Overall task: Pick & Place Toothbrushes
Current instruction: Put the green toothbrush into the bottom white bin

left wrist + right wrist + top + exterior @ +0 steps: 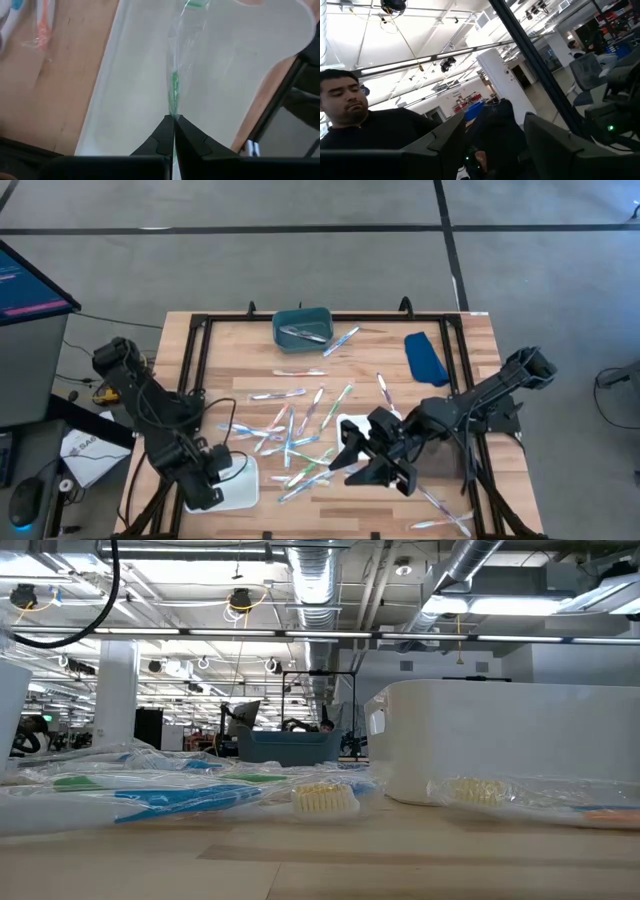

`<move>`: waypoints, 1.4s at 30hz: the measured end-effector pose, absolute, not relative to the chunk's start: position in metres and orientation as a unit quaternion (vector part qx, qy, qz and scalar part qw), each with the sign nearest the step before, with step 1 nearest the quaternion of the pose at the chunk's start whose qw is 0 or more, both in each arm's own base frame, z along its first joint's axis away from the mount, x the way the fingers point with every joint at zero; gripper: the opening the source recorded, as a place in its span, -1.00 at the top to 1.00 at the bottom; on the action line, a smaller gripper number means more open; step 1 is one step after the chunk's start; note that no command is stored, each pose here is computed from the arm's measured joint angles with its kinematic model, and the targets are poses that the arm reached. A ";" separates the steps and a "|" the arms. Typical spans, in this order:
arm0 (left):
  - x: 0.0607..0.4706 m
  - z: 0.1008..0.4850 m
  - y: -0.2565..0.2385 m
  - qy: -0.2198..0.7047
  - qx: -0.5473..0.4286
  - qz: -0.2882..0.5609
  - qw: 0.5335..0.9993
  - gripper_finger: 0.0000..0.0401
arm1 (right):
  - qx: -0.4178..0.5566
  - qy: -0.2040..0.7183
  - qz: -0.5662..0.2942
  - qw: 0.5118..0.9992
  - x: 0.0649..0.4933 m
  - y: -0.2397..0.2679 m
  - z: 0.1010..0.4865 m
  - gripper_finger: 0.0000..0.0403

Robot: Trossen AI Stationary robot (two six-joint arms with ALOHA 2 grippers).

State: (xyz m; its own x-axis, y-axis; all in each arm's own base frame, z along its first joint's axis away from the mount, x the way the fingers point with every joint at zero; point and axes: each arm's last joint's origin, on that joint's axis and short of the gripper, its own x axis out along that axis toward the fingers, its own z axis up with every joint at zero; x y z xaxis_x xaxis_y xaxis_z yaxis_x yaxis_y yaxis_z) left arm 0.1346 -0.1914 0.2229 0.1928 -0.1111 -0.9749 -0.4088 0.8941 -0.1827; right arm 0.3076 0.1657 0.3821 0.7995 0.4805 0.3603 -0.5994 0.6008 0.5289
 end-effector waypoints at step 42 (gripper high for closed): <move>0.127 0.203 -0.184 0.645 -0.219 0.074 0.728 0.09 | 0.334 -0.100 0.270 0.898 0.315 0.152 0.382 0.04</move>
State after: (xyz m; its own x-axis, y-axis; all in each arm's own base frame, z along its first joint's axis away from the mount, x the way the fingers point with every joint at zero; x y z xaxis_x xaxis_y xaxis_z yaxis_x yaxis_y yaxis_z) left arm 0.1273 -0.1841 0.2027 0.1558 -0.1747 -0.9722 -0.3900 0.8934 -0.2230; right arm 0.3146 0.1519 0.3820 0.8349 0.4175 0.3586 -0.5504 0.6320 0.5456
